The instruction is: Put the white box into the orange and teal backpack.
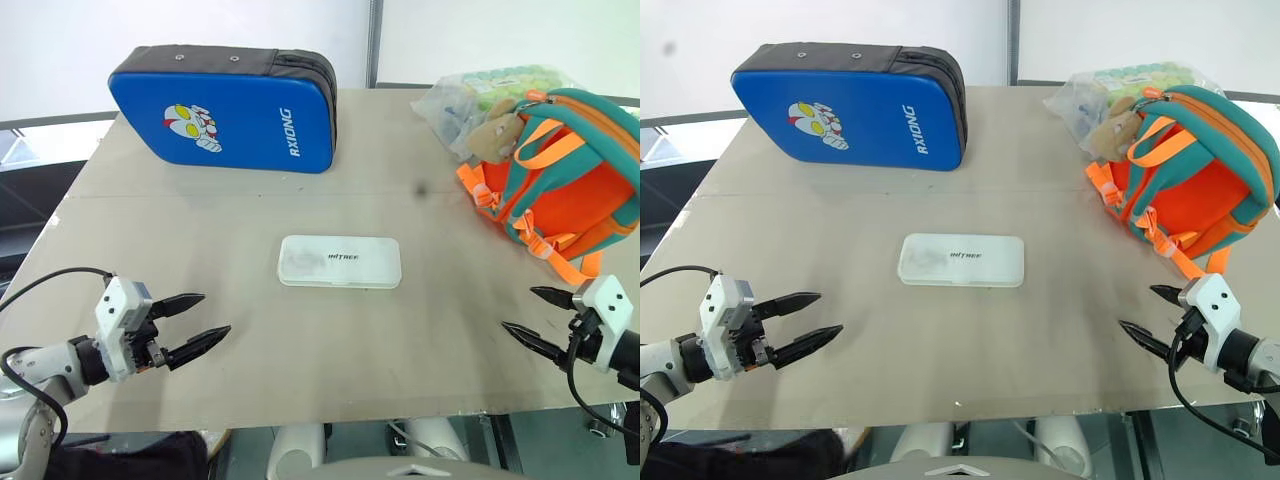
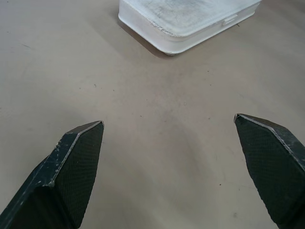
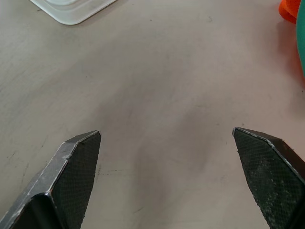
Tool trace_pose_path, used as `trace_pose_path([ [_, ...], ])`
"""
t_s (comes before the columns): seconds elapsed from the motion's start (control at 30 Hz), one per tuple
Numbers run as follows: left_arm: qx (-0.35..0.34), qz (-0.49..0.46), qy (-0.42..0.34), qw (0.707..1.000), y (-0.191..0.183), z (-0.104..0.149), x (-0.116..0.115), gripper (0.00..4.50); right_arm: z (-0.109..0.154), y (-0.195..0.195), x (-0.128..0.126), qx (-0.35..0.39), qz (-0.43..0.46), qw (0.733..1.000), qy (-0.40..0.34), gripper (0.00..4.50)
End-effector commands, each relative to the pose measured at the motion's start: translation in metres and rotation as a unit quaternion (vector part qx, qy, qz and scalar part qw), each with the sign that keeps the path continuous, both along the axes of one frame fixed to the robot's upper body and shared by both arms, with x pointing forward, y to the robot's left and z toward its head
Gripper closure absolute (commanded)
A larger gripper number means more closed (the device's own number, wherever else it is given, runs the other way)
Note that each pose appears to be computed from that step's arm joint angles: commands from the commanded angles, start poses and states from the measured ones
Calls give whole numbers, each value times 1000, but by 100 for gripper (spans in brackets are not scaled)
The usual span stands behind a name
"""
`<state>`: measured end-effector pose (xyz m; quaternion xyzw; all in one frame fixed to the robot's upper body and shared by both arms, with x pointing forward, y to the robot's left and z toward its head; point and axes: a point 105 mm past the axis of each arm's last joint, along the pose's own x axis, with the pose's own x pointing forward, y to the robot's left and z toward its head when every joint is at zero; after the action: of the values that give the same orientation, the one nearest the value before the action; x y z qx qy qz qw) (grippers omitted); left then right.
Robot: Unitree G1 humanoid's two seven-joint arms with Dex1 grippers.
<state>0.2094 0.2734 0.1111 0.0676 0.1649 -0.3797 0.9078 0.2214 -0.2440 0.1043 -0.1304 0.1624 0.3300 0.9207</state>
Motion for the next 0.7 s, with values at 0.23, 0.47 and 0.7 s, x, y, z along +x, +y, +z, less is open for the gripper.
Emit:
trace_pose_path([
  [0.23, -56, 56, -28, 996, -24, 22, 26, 0, 26, 36, 42, 15, -36, 996, -79, 15],
  [0.47, -126, 166, 47, 977, -26, 16, 47, 0, 33, 72, 67, 37, -21, 996, -76, 142],
  [0.7, -108, 211, 39, 971, -29, 10, 62, 282, 14, 97, 75, -20, 5, 998, -62, 450],
])
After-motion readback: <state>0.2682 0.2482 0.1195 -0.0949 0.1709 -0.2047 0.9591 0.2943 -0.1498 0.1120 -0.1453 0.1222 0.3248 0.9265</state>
